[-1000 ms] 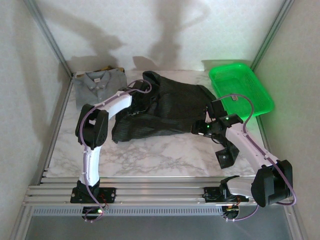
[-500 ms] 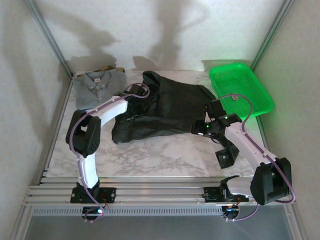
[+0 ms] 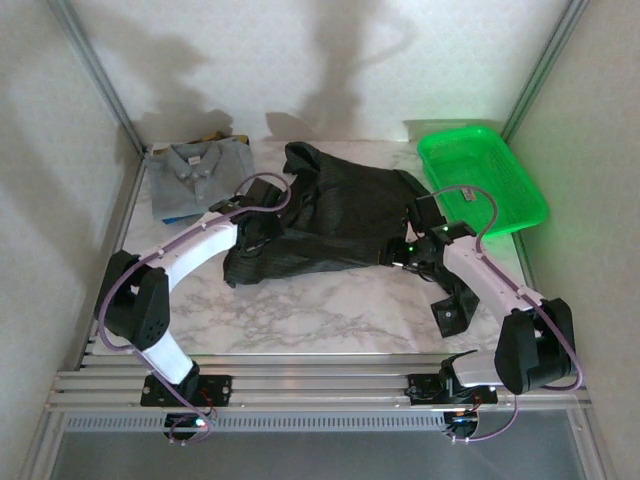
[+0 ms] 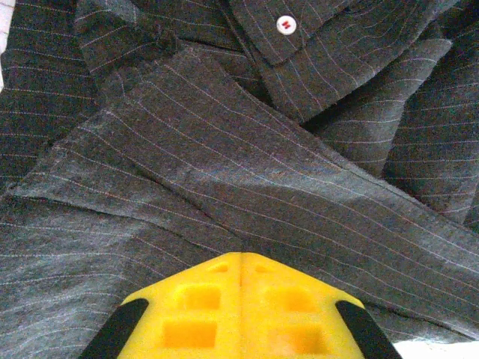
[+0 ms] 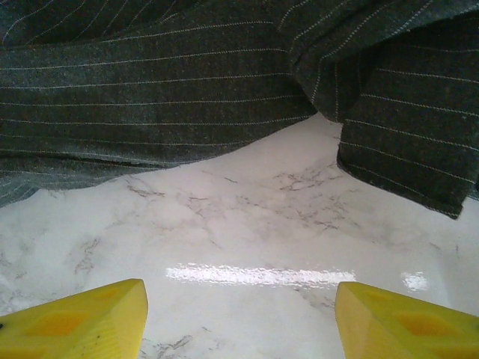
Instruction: Fold and stack the long sleeve shirts
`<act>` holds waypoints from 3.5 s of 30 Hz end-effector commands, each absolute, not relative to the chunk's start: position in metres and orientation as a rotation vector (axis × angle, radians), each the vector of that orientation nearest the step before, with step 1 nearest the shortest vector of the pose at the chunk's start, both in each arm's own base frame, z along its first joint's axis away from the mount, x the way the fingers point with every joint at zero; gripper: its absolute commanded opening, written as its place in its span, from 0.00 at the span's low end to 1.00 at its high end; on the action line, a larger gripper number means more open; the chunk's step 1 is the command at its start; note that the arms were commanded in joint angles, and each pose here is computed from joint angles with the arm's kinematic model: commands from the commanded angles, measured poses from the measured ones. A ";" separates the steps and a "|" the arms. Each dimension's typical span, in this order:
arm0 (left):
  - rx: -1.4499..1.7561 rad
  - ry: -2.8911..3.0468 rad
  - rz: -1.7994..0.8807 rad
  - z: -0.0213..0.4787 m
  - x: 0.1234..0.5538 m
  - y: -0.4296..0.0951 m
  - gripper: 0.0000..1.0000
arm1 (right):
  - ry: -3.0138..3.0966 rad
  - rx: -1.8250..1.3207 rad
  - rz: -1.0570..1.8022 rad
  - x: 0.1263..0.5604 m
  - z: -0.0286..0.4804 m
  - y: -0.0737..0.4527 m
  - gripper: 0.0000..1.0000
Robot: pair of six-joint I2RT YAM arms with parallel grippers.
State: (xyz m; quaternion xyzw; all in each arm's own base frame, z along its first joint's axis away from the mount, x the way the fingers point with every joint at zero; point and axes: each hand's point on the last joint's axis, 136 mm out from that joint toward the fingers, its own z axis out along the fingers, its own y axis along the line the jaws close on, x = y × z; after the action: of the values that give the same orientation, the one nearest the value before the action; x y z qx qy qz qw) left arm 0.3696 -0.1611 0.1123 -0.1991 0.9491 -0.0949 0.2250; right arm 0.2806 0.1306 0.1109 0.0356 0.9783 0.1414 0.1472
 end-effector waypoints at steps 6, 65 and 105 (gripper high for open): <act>-0.555 2.622 -0.126 0.096 0.397 -0.146 0.50 | 2.803 0.047 0.500 0.283 0.122 0.147 0.67; -0.177 2.540 -0.150 0.127 0.378 -0.134 0.00 | 2.836 0.137 0.438 0.260 0.110 0.131 0.67; 0.136 2.838 -0.582 0.079 0.062 -0.223 0.05 | 2.849 0.392 0.167 0.312 0.120 0.070 0.68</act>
State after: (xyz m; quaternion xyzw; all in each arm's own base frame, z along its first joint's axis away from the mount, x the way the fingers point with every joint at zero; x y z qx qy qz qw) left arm 0.0718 -0.2302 0.0900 0.0508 0.9644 -0.2141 0.1465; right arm 0.3055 0.0802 0.1102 0.1333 0.9799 0.0830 0.1229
